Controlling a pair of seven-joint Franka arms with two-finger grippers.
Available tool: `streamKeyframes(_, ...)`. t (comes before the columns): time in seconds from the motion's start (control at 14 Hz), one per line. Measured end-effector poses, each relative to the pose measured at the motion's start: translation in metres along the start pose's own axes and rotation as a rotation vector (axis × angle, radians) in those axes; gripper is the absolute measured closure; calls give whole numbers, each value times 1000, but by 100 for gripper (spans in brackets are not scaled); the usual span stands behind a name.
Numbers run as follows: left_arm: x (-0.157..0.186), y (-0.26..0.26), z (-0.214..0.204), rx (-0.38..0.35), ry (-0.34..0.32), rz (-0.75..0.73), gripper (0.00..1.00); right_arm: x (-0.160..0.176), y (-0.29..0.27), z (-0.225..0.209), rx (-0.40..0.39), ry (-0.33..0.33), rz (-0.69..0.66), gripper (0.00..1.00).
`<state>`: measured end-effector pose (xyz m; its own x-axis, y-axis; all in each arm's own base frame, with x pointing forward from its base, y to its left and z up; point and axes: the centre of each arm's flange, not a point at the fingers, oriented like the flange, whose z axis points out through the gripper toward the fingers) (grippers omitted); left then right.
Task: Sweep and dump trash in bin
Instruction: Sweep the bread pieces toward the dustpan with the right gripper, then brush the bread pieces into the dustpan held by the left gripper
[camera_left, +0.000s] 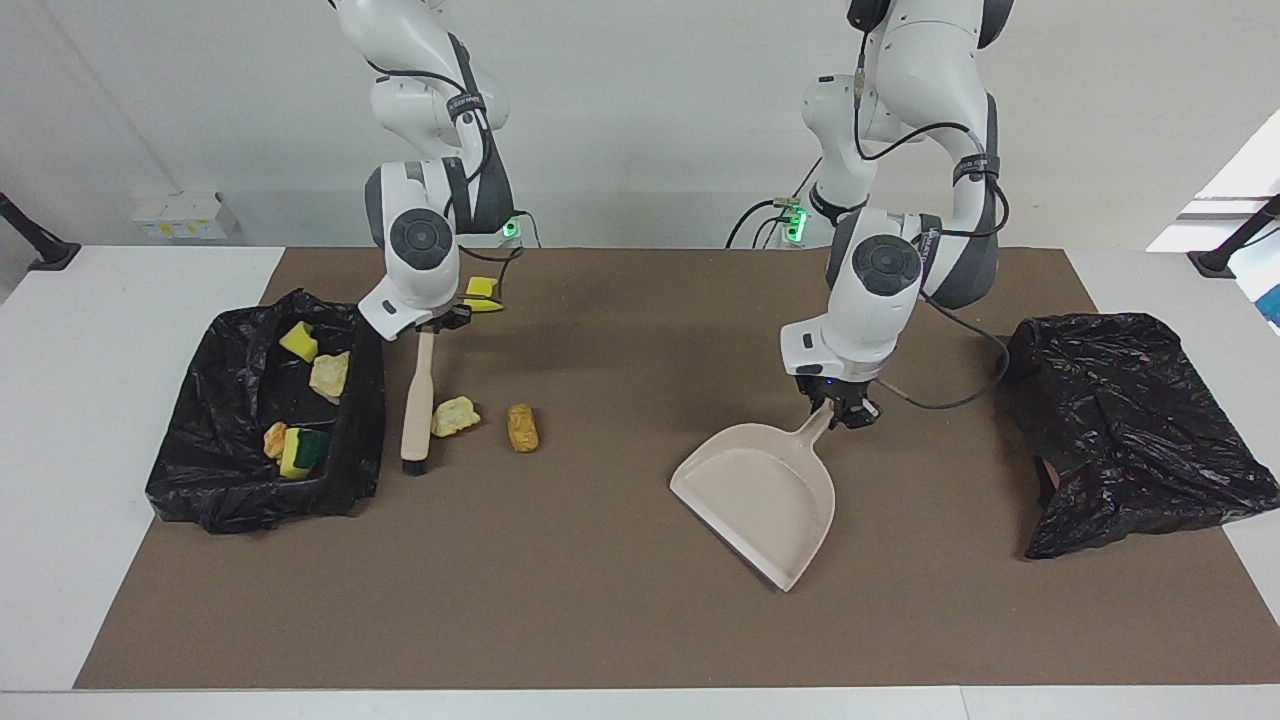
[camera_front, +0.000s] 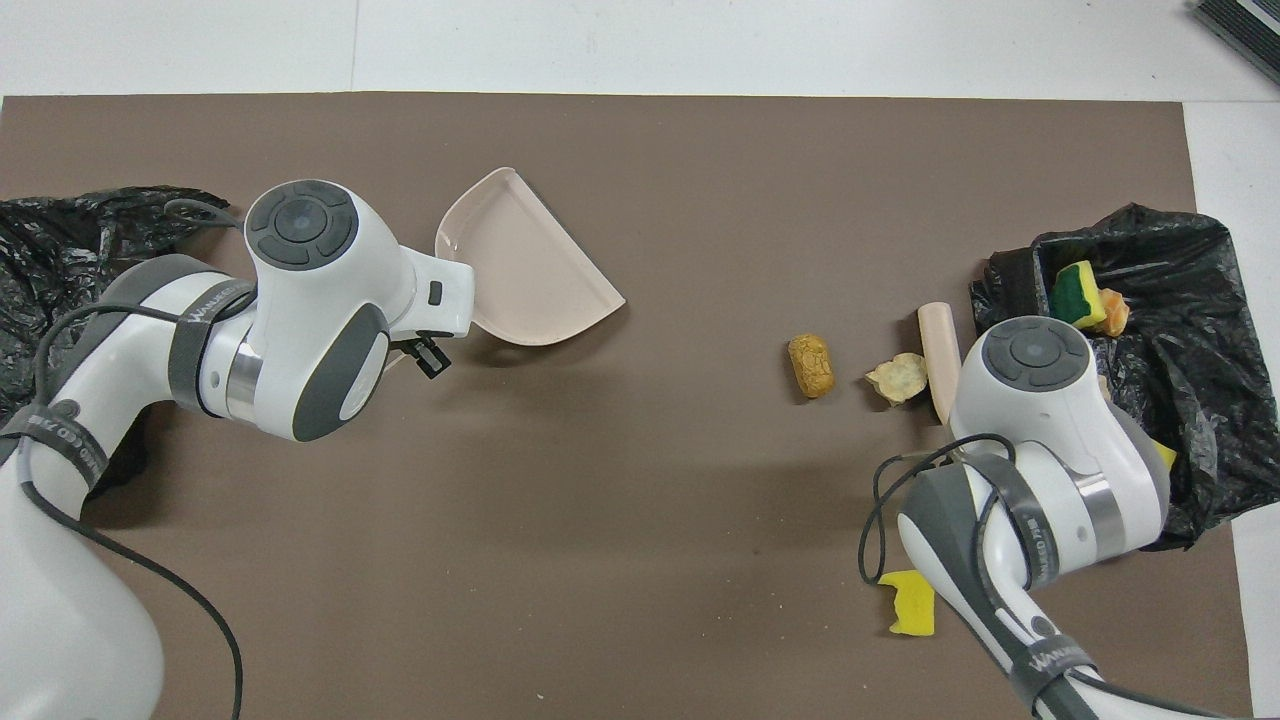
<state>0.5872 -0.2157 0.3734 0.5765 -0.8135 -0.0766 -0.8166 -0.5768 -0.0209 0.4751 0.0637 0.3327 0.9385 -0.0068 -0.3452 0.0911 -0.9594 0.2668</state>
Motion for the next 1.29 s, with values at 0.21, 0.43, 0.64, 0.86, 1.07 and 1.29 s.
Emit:
streamKeyframes(0.21,-5,-1,5,-9,-18,160,69,-4,-31,-10,84,-3,-11,74)
streamKeyframes(0.43,-12,8,12,-25,-34,330,69,-7,-75,-36,193,6,9,74)
streamKeyframes(0.64,-19,39,17,-40,-58,395,69,-4,-108,-55,312,-17,68,74)
streamKeyframes(0.86,-13,82,15,-37,-71,463,69,10,-124,-47,406,-40,151,74)
streamKeyframes(1.07,-4,112,11,-30,-74,517,69,18,-166,-53,488,-52,189,74)
streamKeyframes(1.29,0,128,12,-30,-82,532,69,10,-227,-84,563,-34,197,74)
